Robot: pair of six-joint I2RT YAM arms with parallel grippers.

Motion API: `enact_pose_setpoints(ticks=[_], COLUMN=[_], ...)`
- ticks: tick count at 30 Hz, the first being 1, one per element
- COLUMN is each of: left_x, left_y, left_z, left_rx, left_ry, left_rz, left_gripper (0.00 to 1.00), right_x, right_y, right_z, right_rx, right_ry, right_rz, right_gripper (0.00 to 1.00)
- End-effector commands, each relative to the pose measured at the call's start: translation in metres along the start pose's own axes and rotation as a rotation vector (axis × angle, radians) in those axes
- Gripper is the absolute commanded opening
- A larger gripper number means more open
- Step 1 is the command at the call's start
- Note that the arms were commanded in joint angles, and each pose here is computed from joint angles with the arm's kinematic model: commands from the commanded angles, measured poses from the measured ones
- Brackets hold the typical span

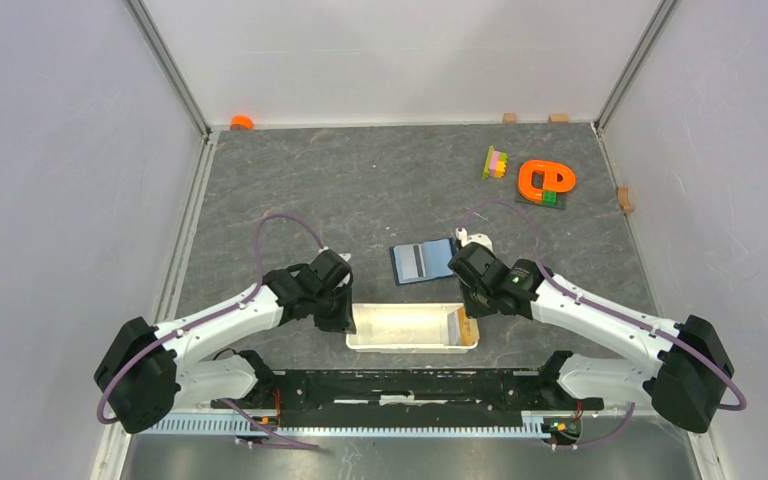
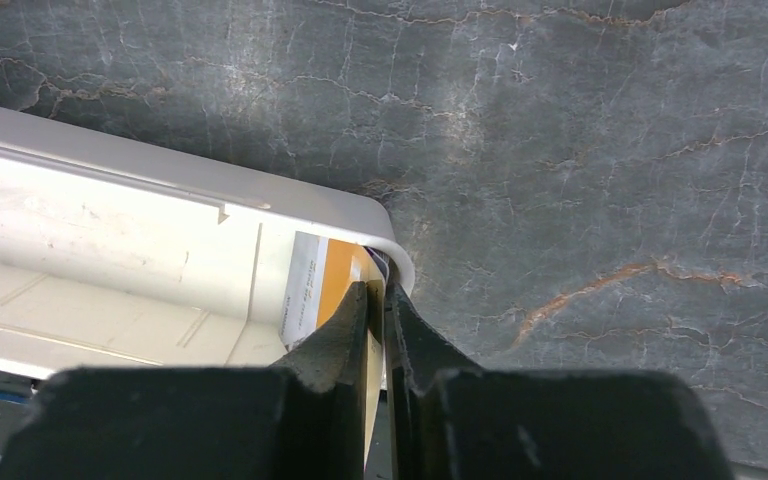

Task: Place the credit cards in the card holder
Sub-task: Pick up the credit card from the storage box.

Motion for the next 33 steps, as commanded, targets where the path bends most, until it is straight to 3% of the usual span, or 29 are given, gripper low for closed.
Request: enact_pose_setpoints(ticks=[1,13,22,26,33], left_x=[0.007,0.004,-0.005,-0.008,-0.023], left_y=[0.0,0.002,0.011,0.015,0.027], left_z=[0.007,0.002,-0.004,-0.006,-0.014], left_rx=[-0.044,-0.017,0.014,0.021,0.038], left_ry=[-0.02,-0.003,-0.004,-0.005,-0.036], left_rz=[0.046,0.029,-0.028,-0.053,-0.122], left_gripper=[0.15,0.19,0.45,0.58,0.62], right_x=[-0.005,-0.025,0.0,0.005,-0.004], right_y=[0.006,0.039,0.006,-0.003,-0.001], right_z=[-0.003,0.019,0.007,-0.008,-0.001], right_rx=[0.023,-0.172,-0.118,-0.033,-0.087], right_ry=[0.009,0.001,0.043,0.056,0.07], right_rz=[-0.019,-0.063,0.003,-0.049,-0.121], right_gripper=[0.11,0.05,0.05,0.04,0.0])
Point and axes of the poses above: each gripper's point midway between its finger pads, its own y axis back along the fingers, its own z axis along the line the jaws close on, x = y × z, the point moved 8 cm from there along y, back along the fingers, and after that the axes turned 7 degrees about -y, right-handed, at the moved point
